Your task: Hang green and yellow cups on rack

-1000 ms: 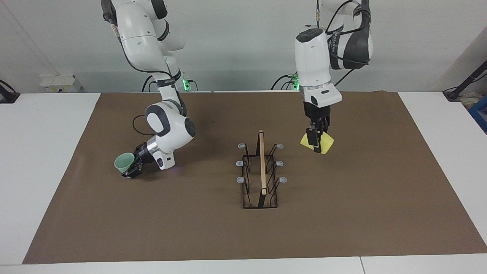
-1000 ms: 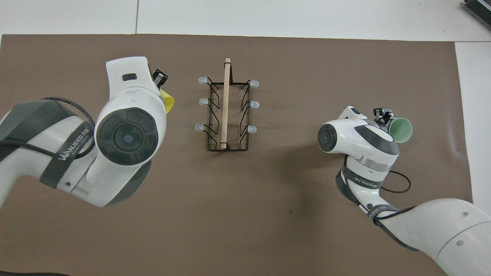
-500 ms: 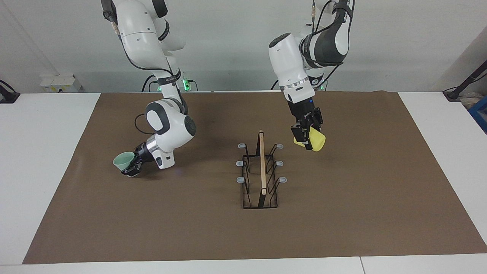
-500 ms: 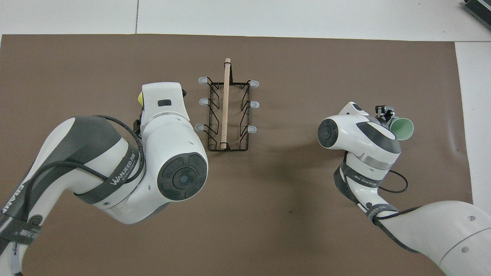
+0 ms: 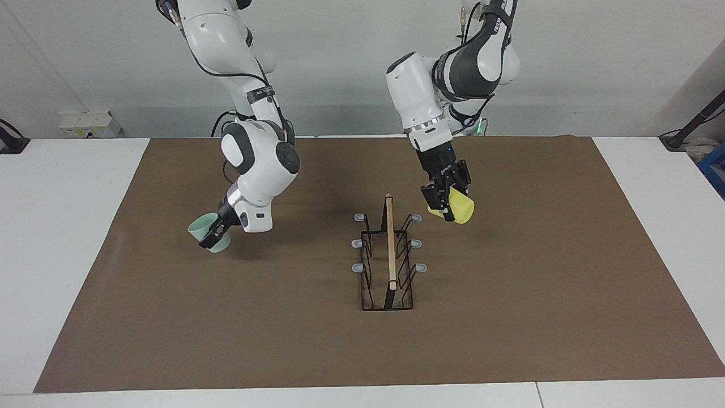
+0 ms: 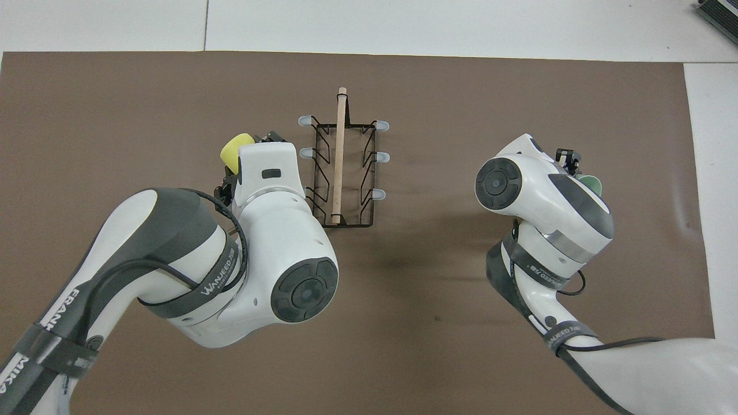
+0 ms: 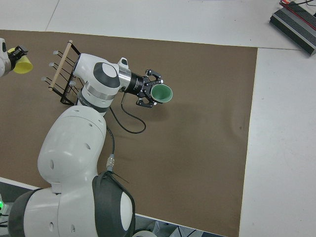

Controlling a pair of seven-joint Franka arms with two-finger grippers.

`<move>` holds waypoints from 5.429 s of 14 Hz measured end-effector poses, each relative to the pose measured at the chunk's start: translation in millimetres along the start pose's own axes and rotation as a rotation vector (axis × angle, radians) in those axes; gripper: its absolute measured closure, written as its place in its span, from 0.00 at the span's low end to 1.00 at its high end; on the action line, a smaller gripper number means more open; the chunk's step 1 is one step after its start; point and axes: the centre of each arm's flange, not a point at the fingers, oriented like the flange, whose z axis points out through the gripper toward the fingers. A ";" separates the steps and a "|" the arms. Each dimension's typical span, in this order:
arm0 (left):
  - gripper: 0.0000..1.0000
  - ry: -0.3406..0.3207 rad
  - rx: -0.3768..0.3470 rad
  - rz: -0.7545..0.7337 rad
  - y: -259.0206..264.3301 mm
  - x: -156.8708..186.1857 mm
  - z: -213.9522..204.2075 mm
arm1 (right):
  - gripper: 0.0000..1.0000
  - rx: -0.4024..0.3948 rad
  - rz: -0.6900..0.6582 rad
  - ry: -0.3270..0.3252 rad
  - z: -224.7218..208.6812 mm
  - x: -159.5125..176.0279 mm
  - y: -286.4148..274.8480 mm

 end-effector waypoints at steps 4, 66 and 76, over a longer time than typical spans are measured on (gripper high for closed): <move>0.33 0.041 -0.011 0.000 -0.7 -12.7 4.3 | 0.30 0.064 0.102 0.100 -28.4 -12.6 14.1; 0.00 -0.626 -0.218 0.774 -191.8 316.3 76.5 | 0.30 0.305 0.705 1.970 -63.7 136.6 -127.5; 0.00 -0.772 -0.223 0.882 -175.2 292.5 45.3 | 0.30 0.320 0.705 1.947 -55.4 136.7 -136.8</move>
